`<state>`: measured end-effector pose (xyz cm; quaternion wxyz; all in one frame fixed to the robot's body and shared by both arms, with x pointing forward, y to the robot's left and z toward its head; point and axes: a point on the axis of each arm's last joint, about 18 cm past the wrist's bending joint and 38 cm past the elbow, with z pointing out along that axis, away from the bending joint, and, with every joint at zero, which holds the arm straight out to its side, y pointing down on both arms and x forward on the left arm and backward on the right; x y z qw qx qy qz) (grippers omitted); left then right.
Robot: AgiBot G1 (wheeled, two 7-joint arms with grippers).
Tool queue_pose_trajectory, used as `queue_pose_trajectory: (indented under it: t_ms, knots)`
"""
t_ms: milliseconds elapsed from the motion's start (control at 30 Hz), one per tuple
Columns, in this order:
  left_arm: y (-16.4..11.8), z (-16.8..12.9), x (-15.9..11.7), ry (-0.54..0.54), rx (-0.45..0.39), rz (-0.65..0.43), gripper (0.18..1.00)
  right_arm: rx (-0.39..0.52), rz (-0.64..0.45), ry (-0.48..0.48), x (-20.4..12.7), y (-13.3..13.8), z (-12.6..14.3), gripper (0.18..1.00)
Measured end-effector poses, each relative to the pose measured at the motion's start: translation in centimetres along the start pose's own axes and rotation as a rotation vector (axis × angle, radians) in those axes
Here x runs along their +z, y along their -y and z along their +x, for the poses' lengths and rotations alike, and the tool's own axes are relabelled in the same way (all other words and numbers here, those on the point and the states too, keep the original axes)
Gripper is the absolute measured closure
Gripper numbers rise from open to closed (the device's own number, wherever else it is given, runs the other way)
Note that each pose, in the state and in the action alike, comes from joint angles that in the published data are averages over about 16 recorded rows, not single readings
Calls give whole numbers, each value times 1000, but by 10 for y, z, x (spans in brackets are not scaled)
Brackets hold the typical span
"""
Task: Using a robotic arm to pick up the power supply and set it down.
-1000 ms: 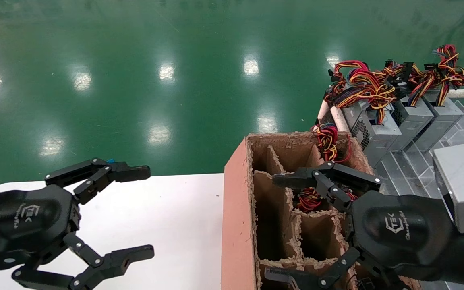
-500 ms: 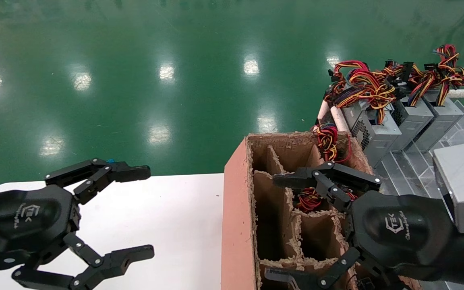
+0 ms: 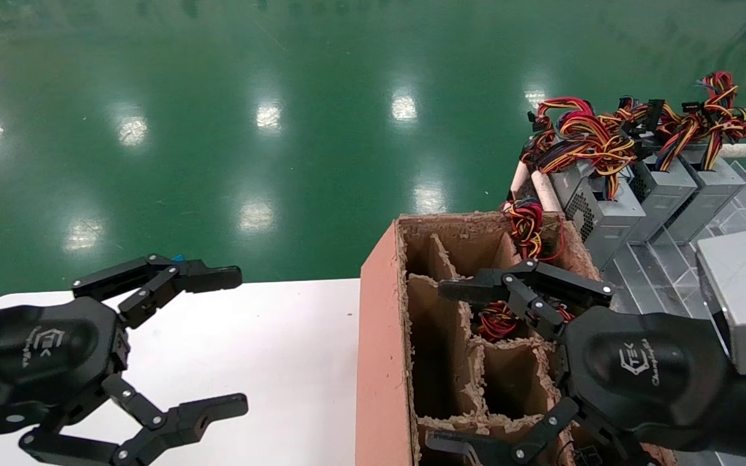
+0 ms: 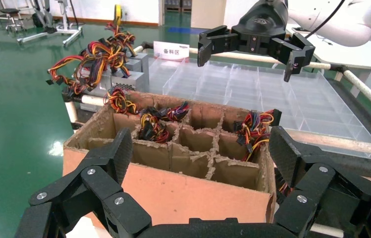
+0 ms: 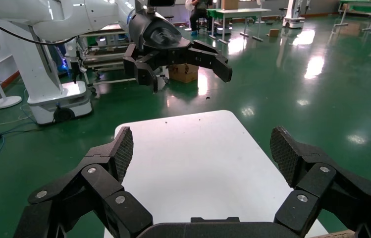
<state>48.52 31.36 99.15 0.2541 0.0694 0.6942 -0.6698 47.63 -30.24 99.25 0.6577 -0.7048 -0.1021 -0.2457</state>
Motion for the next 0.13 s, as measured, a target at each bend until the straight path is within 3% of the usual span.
queue_pose_trajectory:
  t_ms: [133]
  knots:
    - [0,0,0,0,0,0,184,0,0,0,0,0,0,179]
